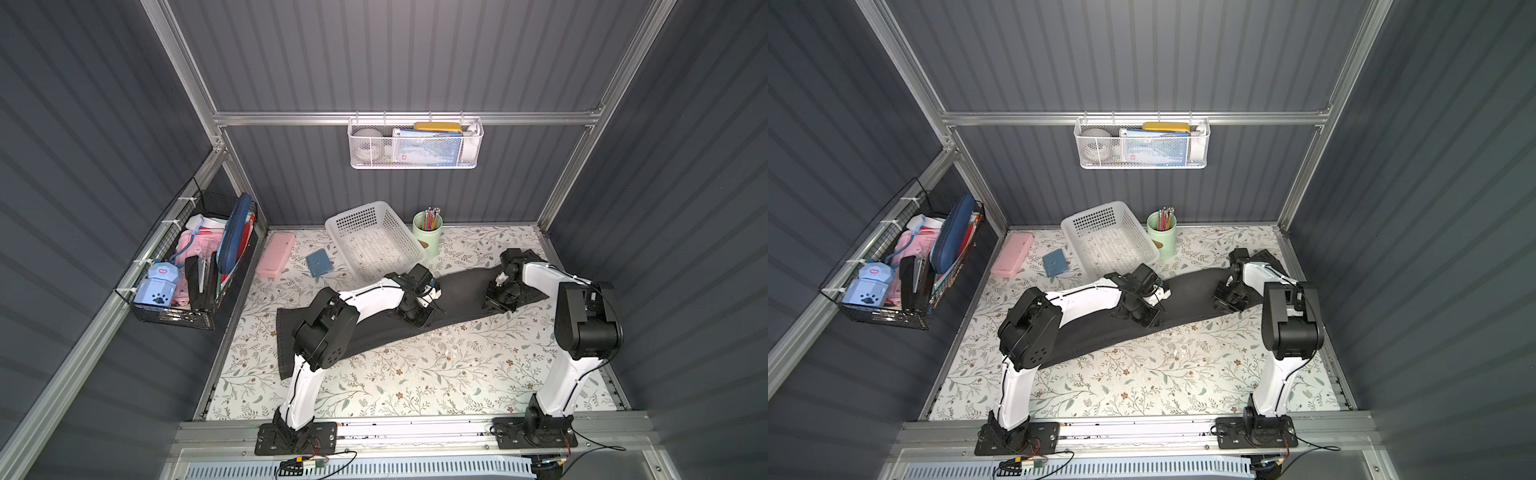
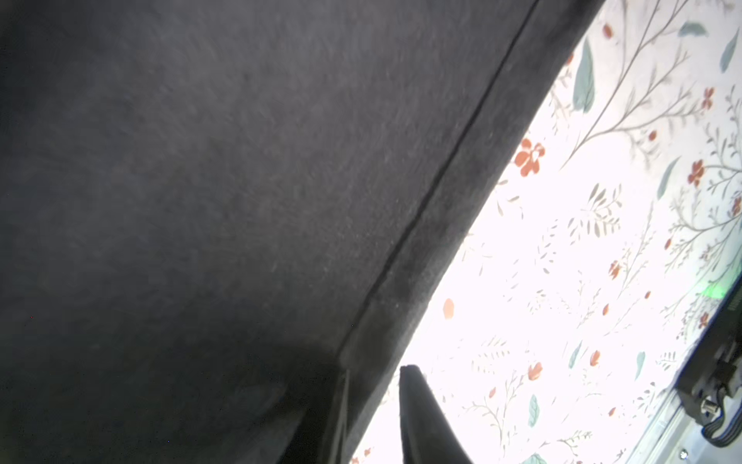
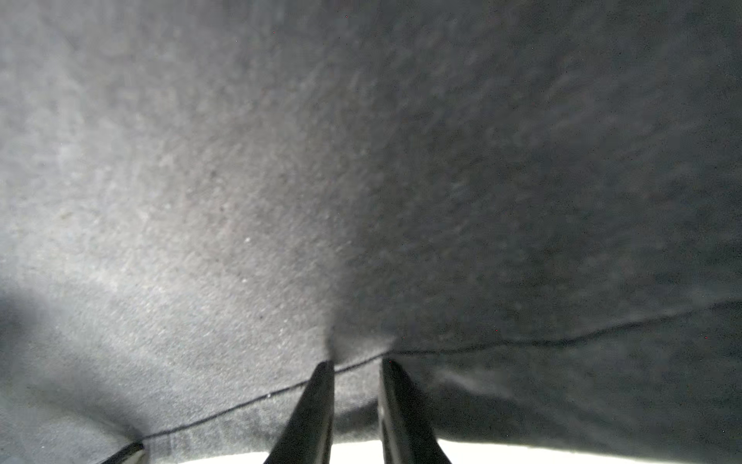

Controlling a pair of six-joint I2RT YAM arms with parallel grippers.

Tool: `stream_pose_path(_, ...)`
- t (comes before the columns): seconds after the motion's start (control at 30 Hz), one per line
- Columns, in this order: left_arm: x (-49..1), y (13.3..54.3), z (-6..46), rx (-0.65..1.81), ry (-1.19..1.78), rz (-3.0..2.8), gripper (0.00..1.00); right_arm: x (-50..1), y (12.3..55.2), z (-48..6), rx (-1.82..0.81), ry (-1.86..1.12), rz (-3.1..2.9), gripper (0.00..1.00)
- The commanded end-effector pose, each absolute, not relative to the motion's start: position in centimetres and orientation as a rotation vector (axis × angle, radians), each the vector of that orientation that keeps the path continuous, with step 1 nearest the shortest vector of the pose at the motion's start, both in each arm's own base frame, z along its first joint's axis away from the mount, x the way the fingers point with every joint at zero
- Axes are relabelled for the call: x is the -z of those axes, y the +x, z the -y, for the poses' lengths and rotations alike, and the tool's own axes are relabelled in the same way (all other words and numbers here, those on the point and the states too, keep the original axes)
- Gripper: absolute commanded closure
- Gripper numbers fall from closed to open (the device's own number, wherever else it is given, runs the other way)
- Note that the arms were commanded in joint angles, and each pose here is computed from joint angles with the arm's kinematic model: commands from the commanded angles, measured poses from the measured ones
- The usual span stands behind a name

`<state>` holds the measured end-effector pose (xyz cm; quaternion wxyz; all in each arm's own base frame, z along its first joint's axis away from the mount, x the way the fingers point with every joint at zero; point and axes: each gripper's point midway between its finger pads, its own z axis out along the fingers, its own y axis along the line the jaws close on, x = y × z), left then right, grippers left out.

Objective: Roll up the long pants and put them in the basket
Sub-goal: Fold the long pant at the center of the board.

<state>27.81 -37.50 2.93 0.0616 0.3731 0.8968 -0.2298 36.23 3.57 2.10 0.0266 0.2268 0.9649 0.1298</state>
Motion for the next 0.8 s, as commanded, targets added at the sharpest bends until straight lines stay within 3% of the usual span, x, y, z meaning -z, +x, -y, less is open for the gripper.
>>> stream_pose_path(0.0, -0.7, 25.8, 36.3, 0.681, 1.202, -2.794, 0.74, -1.7, 36.0, -2.5, -0.346, 0.698, -3.016, 0.75)
stream_pose_path(0.13, -3.2, 22.5, 37.9, 0.870, 1.379, -2.707, 0.75, -2.1, 36.6, -1.5, -0.315, 0.710, -3.002, 0.74)
stream_pose_path(0.27, -4.2, 18.6, 36.2, 0.976, 1.499, -2.766, 0.74, -2.4, 37.4, -0.2, -0.308, 0.758, -2.978, 0.69)
stream_pose_path(0.4, -5.4, 19.1, 34.8, 0.905, 1.505, -2.749, 0.70, -4.7, 39.1, 0.8, -0.310, 0.774, -2.895, 0.63)
stream_pose_path(0.57, -11.9, 26.4, 33.7, 0.960, 1.135, -2.640, 0.66, -9.7, 41.2, 5.2, -0.167, 0.866, -2.709, 0.35)
stream_pose_path(0.6, -12.7, 27.5, 33.2, 0.945, 1.092, -2.624, 0.65, -10.1, 41.3, 6.6, -0.154, 0.915, -2.674, 0.25)
stream_pose_path(0.63, -13.3, 28.8, 32.5, 0.901, 1.053, -2.615, 0.64, -10.5, 41.4, 8.0, -0.142, 0.970, -2.636, 0.06)
stream_pose_path(0.67, -13.5, 29.7, 32.0, 0.841, 1.033, -2.608, 0.62, -10.8, 41.5, 9.6, -0.120, 1.022, -2.596, 0.01)
stream_pose_path(0.77, -13.5, 31.6, 30.4, 0.648, 0.977, -2.611, 0.59, -10.1, 40.9, 13.5, -0.081, 1.187, -2.518, 0.01)
